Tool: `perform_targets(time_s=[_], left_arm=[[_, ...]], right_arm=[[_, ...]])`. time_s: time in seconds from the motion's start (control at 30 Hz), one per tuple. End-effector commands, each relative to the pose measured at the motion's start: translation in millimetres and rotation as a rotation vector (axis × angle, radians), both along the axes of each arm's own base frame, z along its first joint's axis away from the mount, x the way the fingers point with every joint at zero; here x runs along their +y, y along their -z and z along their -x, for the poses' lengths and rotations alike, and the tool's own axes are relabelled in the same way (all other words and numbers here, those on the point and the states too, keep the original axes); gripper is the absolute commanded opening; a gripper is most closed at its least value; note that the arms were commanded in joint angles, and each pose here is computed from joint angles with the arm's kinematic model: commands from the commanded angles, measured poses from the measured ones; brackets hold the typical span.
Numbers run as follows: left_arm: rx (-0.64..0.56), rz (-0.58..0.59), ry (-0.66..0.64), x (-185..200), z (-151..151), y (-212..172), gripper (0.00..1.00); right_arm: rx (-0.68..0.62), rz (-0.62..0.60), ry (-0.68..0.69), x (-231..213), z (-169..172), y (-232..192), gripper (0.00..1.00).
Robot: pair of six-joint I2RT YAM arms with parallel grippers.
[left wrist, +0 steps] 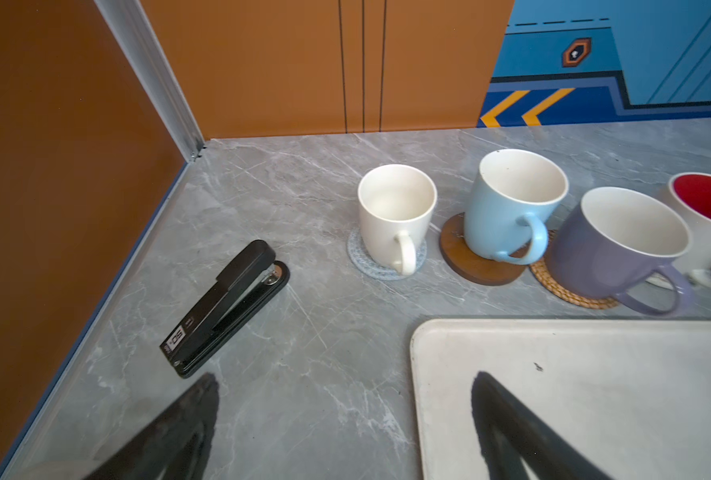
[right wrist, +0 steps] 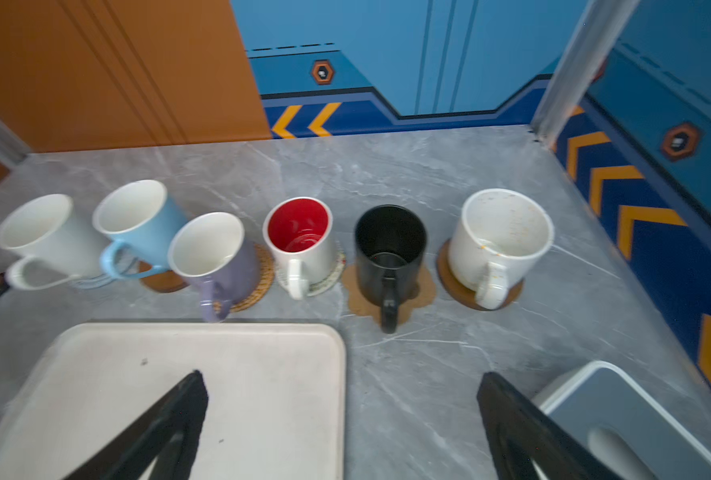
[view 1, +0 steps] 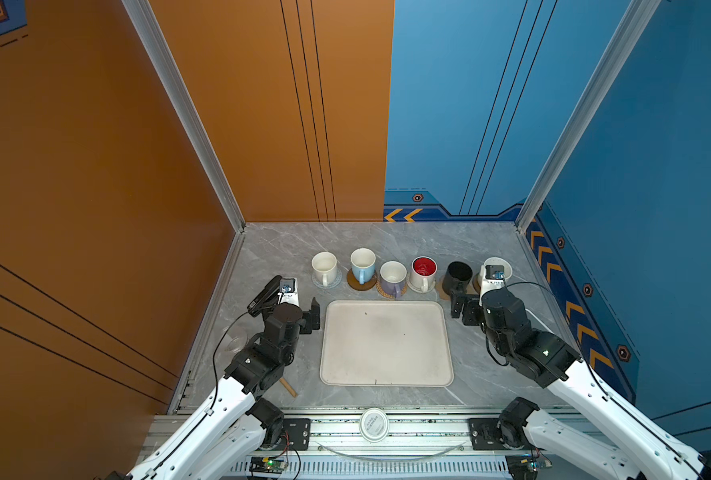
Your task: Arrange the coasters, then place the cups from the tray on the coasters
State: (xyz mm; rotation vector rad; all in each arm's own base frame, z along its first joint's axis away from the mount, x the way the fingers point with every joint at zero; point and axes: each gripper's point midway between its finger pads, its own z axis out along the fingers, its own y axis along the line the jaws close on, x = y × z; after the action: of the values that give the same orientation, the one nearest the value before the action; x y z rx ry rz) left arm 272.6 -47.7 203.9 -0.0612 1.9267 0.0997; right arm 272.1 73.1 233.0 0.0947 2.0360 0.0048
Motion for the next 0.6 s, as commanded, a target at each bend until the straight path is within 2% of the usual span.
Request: perform_targets(time_s=[0.0,0.13,0.33,0.57], left_arm=[[-0.188,-0.058,-0.169,32.9,-0.8,-19.6,0.98],[-0.250,-0.096,-0.240,48.5,3.8,-6.0,0.98],[-0.223,-0.123,-0.255,57.6,-0.8,19.4,0.98],[-0.178,-0.079,-0.230,65.8,-14.5,46.6,0.98]], right_arm=[[-0.026,0.111,0.143,-42.0,-0.2,16.8,1.00],[-0.032,0.138,0.164,-59.9,-4.2,40.0,1.00],[-0.015,0.116,0.230,-86.3,-10.2,69.8,1.00],[-0.022,0.094,0.252,-96.1,-21.2,87.4,1.00]])
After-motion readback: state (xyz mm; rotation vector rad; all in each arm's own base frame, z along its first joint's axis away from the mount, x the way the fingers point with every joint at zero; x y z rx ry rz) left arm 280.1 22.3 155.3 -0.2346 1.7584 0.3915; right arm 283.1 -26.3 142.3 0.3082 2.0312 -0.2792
